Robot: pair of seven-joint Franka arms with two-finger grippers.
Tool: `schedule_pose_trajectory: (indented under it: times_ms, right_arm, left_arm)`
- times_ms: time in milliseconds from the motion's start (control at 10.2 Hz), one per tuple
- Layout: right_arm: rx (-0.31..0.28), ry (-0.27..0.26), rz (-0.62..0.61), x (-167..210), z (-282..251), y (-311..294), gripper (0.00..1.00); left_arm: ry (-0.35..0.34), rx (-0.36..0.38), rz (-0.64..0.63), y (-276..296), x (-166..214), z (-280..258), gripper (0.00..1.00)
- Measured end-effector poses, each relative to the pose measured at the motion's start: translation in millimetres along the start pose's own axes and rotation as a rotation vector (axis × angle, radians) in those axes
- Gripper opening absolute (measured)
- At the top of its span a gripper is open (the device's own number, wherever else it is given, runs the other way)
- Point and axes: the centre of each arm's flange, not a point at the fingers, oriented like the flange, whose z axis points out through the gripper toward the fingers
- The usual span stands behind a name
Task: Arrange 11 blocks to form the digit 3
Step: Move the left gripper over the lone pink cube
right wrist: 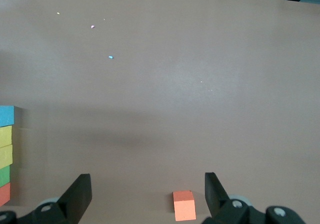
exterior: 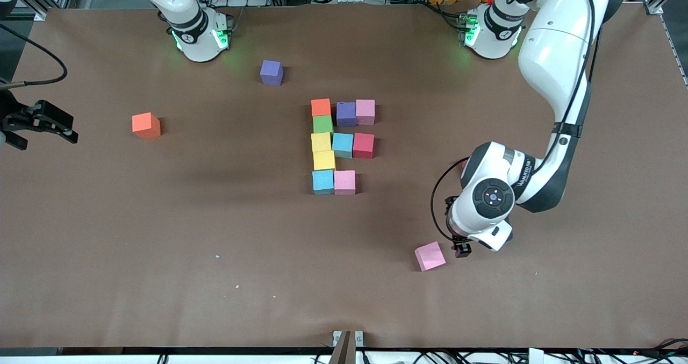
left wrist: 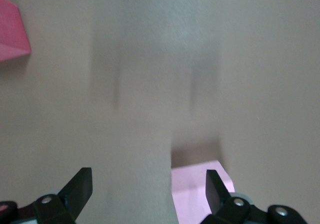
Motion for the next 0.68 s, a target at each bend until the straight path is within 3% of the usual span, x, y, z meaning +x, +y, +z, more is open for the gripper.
schedule_pose_trajectory:
  times_ms: [391, 684]
  right_arm:
    - [0.000, 0.000, 0.001, 0.0, -0.6, 0.6, 1.00]
    - [0.000, 0.000, 0.004, 0.0, -0.2, 2.1, 1.00]
  left_arm:
    - [0.066, 0.073, 0.008, -36.9, 27.0, -3.1, 1.00]
    - [0.088, 0.069, 0.027, -92.9, 54.4, 1.9, 1.00]
